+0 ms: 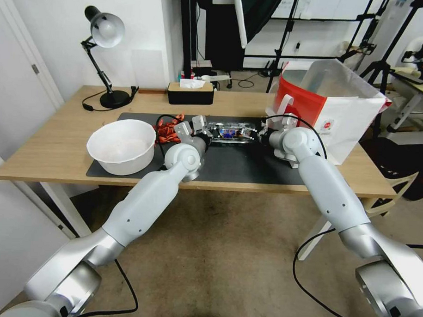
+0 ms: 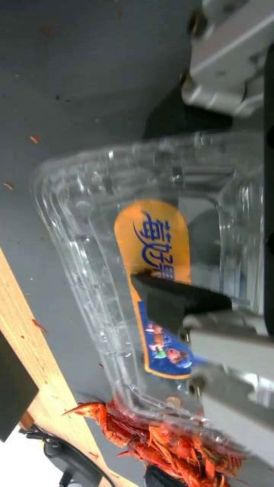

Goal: Close the takeout container lid, then place the container into the takeout bag.

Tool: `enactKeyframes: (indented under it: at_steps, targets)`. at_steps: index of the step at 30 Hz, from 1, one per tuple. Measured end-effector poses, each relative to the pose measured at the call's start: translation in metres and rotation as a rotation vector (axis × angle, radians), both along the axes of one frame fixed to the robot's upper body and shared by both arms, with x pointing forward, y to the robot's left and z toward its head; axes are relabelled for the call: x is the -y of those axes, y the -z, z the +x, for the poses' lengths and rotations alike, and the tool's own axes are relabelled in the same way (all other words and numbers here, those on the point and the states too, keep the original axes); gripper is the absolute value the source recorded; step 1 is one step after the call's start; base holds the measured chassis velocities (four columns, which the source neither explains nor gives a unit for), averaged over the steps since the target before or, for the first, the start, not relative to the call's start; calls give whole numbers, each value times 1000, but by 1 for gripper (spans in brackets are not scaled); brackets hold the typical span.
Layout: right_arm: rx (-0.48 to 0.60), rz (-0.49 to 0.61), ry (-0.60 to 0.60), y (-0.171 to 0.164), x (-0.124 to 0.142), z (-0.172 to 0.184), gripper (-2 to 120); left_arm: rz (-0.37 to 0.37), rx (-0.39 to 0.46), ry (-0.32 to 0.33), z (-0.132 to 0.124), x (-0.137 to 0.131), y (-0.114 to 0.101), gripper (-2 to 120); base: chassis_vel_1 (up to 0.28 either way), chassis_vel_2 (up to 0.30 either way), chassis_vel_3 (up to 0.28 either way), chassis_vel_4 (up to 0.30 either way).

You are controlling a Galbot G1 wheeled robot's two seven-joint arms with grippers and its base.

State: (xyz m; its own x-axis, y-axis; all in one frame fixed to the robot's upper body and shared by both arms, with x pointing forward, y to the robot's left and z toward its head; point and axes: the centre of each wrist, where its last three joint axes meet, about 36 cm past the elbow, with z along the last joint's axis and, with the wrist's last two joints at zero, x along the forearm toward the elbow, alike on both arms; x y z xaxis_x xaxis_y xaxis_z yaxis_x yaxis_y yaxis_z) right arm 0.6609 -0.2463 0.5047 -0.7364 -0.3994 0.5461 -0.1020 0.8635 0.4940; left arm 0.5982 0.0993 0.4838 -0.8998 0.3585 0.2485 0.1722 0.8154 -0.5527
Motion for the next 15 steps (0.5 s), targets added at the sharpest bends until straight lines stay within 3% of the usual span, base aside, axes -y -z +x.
enactKeyframes:
  at_steps: [5, 11, 15]
  targets:
    - [-13, 13, 7, -2, 0, 1, 41, -3, 4, 3, 0, 1, -3, 0, 0, 0, 0, 0]
    - [-24, 15, 25, -6, 2, 2, 14, -5, 8, 6, -1, 2, -5, 0, 0, 0, 0, 0]
    - [-27, 15, 32, -6, 4, 2, 5, -5, 10, 9, -2, 1, -7, 0, 0, 0, 0, 0]
